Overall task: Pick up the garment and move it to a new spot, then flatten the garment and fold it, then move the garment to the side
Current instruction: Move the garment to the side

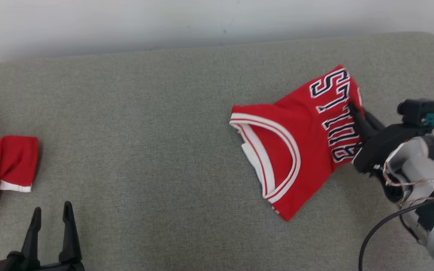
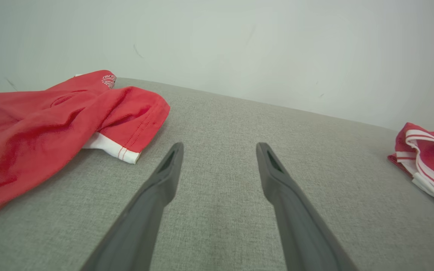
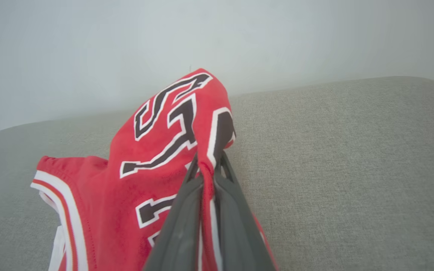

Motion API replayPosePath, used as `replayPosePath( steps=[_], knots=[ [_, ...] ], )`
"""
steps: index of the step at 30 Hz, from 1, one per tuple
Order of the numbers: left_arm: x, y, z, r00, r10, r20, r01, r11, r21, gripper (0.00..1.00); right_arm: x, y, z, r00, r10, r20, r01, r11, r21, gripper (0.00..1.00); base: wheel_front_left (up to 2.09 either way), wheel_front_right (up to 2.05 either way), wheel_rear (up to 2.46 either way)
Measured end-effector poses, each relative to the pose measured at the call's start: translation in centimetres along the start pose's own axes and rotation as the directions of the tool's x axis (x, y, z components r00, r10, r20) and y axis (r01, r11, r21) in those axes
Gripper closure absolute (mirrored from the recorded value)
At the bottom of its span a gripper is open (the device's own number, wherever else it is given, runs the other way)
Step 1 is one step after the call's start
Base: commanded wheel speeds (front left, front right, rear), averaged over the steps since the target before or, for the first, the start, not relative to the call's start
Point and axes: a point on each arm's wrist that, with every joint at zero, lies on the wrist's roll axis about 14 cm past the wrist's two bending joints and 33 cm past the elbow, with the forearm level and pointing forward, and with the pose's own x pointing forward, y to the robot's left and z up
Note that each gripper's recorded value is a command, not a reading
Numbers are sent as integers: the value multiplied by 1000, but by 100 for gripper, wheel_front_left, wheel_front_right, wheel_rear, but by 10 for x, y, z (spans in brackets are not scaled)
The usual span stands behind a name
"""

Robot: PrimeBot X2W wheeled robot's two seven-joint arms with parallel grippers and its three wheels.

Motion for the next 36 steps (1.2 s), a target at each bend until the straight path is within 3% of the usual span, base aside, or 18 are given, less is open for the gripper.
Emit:
replayPosePath(
  steps=[16, 28, 36],
  knots=[
    [38, -6, -21, 999, -39, -8, 40, 998, 46, 0, 12, -104, 35, 977, -210, 31, 212, 974, -84, 100, 0, 0, 0],
    [57, -15, -38, 996, -90, -19, 91, 991, 98, 0, 2, -173, 41, 933, -360, -9, 352, 918, -179, 100, 0, 0, 0],
    [64, -13, -45, 995, -96, -27, 98, 988, 122, 0, 1, -200, 49, 910, -415, -18, 397, 883, -250, 100, 0, 0, 0]
  ],
)
